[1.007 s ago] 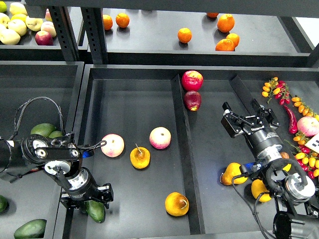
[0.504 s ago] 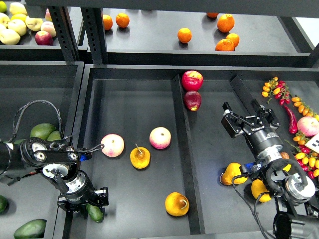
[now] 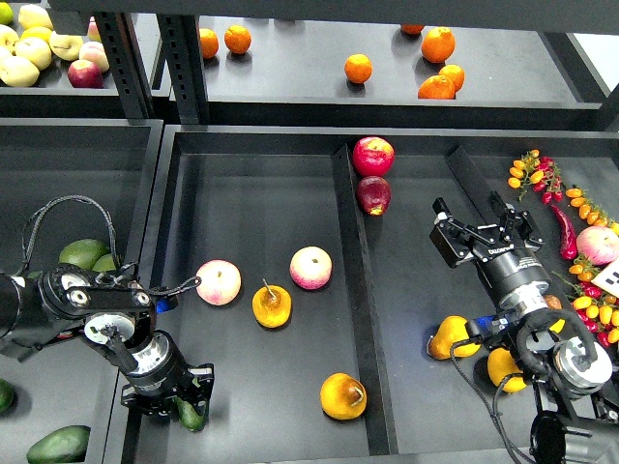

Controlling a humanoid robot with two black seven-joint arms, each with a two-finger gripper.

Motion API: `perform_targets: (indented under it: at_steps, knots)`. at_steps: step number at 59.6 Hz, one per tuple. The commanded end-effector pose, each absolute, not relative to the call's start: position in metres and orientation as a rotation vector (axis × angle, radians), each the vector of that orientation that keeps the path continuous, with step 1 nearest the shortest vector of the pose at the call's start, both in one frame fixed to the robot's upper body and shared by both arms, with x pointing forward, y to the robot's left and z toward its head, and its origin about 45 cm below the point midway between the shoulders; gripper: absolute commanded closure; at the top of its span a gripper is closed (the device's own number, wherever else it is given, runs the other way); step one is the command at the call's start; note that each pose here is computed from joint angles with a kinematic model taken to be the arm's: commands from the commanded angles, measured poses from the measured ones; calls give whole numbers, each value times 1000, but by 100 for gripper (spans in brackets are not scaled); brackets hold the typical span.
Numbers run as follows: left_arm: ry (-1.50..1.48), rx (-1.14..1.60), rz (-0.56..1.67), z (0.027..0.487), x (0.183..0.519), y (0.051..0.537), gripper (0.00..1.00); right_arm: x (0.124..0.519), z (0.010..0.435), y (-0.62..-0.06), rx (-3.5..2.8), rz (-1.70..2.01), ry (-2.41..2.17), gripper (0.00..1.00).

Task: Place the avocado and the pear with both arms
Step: 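Carry the avocado into the avocado compartment and open the left gripper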

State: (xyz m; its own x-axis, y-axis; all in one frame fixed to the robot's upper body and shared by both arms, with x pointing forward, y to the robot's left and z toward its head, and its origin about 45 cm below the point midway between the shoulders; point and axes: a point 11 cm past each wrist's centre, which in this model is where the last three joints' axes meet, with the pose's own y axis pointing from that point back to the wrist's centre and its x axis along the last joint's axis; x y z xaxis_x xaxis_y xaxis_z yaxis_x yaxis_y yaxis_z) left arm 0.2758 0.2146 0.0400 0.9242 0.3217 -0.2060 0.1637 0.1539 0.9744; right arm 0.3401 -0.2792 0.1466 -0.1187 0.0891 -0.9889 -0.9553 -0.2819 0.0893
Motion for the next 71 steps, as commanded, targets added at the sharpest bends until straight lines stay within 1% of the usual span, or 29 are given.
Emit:
perform_targets:
  at_steps: [1,8,16,24,29,36,42,47,48,55,64,71]
  knots:
    - [424,1407,132,43,279,213,80,340,146,-279,-1277,1542,1062,0]
    - [418,1397,138,48,283,210,80,340,146,-279,-1277,1542,1062,0]
    - [399,1378,161,61,298,204,80,340,146,-279,-1279,1542,1061,0]
    - [353,1355,228,87,330,201,80,340,146,-278,-1280,1544,1061,0]
    - [340,1337,261,101,343,200,80,340,145,-275,-1287,1554,1058,0]
    - [322,1324,327,122,364,210,80,340,145,-272,-1295,1557,1053,0]
    - [315,1323,366,133,373,221,80,340,146,-270,-1303,1555,1048,0]
    - [315,1323,407,142,381,236,80,340,146,-265,-1317,1565,1041,0]
    - [325,1326,444,147,384,252,80,340,147,-264,-1322,1561,1037,0]
    - [346,1338,511,154,386,285,80,343,152,-263,-1345,1540,1017,0]
    - [380,1350,600,164,386,328,80,352,161,-260,-1365,1531,1002,0]
    - [416,1363,688,174,380,371,80,360,169,-255,-1388,1527,986,0]
